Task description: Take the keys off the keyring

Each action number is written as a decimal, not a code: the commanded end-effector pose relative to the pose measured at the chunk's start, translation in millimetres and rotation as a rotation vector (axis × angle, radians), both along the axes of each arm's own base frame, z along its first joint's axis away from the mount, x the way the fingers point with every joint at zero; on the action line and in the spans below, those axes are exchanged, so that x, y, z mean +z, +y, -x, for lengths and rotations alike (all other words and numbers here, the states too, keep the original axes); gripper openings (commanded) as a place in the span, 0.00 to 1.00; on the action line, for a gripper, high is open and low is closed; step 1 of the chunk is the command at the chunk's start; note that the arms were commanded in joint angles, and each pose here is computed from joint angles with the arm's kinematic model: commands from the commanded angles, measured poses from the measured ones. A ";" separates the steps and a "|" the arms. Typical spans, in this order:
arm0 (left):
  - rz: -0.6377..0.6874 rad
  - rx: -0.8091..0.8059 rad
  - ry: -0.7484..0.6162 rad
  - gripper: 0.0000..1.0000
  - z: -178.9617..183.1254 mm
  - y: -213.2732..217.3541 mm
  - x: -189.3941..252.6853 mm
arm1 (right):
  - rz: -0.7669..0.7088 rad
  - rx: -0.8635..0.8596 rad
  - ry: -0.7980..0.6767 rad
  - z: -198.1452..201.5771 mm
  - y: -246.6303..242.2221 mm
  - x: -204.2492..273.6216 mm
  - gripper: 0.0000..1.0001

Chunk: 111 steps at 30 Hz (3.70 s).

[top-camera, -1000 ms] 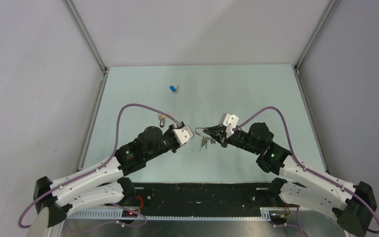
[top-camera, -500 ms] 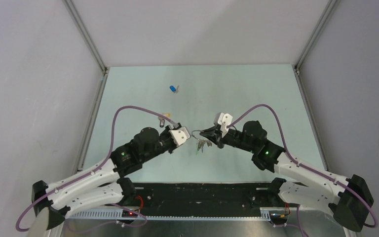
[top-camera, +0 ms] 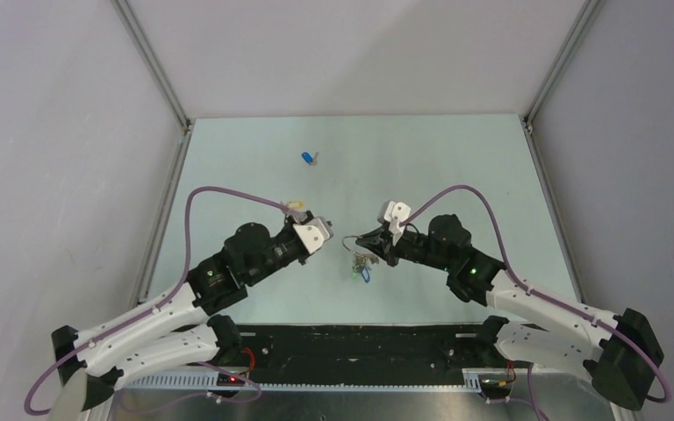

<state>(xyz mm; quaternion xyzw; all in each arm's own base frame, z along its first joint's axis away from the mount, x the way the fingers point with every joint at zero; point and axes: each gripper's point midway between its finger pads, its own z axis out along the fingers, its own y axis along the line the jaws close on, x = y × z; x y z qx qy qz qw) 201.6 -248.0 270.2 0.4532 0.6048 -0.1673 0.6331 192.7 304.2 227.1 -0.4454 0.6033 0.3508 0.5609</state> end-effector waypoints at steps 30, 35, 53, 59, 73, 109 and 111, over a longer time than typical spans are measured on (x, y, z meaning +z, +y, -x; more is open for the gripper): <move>0.105 -0.193 0.080 0.58 11.0 -52.4 -46.8 | -0.277 -0.031 -0.263 19.0 -36.4 120.1 0.00; 0.109 -0.156 0.074 0.52 4.8 -50.0 -47.0 | -0.283 -0.021 -0.259 21.0 -35.9 120.9 0.00; 0.099 -0.123 0.076 0.44 -2.6 -50.5 -51.7 | -0.281 -0.017 -0.249 20.5 -34.2 119.0 0.00; 0.105 -0.149 0.091 0.44 -1.9 -58.8 -52.4 | -0.282 -0.018 -0.249 20.7 -34.5 119.2 0.00; 0.136 -0.172 0.103 0.45 -4.4 -72.2 -51.5 | -0.281 -0.020 -0.248 21.1 -35.4 119.2 0.00; 0.129 -0.056 0.054 0.00 -20.0 -54.4 -64.4 | -0.258 -0.085 -0.255 14.8 -48.1 117.2 0.00; 0.123 -0.057 0.047 0.00 -19.0 -52.6 -61.9 | -0.251 -0.091 -0.246 13.4 -48.2 114.4 0.00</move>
